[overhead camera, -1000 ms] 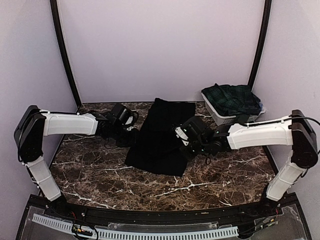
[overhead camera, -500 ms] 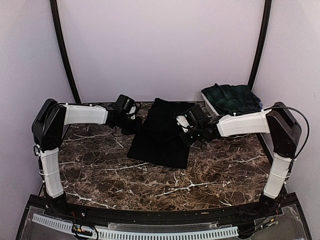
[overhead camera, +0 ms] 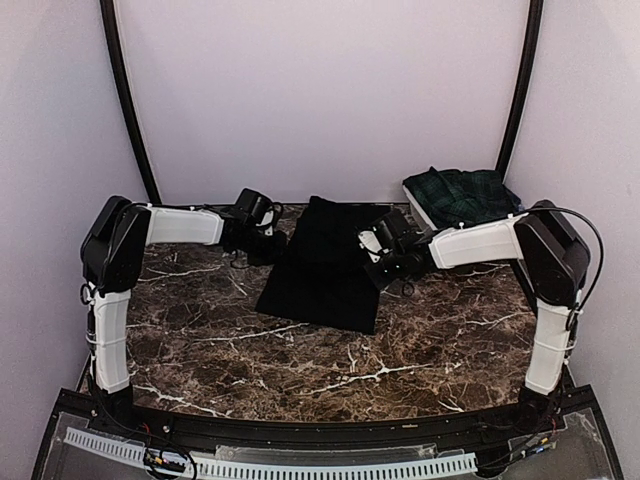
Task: Fold and stack the mixed laundry pile
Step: Fold the 2/3-rectangle-folded T-shirt at the center of the board.
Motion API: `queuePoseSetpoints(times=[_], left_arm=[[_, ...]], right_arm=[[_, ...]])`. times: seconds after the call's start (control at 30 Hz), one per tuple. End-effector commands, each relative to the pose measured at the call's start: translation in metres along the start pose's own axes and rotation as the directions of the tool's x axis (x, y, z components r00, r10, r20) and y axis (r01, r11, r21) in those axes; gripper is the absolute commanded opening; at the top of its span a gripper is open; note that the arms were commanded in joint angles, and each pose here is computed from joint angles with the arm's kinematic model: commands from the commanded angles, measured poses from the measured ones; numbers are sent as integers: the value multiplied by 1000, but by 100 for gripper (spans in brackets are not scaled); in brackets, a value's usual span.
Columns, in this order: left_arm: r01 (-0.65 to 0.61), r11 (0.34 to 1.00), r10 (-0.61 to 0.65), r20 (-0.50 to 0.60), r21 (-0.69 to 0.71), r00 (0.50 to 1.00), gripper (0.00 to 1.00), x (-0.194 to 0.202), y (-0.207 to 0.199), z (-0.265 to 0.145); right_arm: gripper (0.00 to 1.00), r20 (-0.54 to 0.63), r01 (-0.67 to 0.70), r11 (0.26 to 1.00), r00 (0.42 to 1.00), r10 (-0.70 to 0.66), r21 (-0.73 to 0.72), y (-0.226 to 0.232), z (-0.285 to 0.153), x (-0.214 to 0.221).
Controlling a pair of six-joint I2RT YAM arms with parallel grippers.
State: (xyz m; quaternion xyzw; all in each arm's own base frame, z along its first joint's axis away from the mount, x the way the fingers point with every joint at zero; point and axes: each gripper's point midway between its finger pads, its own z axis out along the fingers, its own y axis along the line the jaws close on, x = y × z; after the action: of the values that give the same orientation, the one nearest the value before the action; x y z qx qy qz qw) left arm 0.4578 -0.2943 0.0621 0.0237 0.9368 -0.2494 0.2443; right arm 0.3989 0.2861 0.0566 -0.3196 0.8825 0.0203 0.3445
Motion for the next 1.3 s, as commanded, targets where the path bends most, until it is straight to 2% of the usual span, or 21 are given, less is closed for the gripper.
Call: queuePoseSetpoints(times=[0.0, 1.27], left_arm=[[-16, 1000, 14, 53, 23, 999, 0, -24, -6, -3], [-36, 996, 28, 106, 79, 994, 0, -70, -11, 25]], right_arm=[[0, 39, -23, 999, 999, 22, 36, -14, 6, -17], [0, 20, -70, 989, 998, 68, 133, -61, 34, -25]])
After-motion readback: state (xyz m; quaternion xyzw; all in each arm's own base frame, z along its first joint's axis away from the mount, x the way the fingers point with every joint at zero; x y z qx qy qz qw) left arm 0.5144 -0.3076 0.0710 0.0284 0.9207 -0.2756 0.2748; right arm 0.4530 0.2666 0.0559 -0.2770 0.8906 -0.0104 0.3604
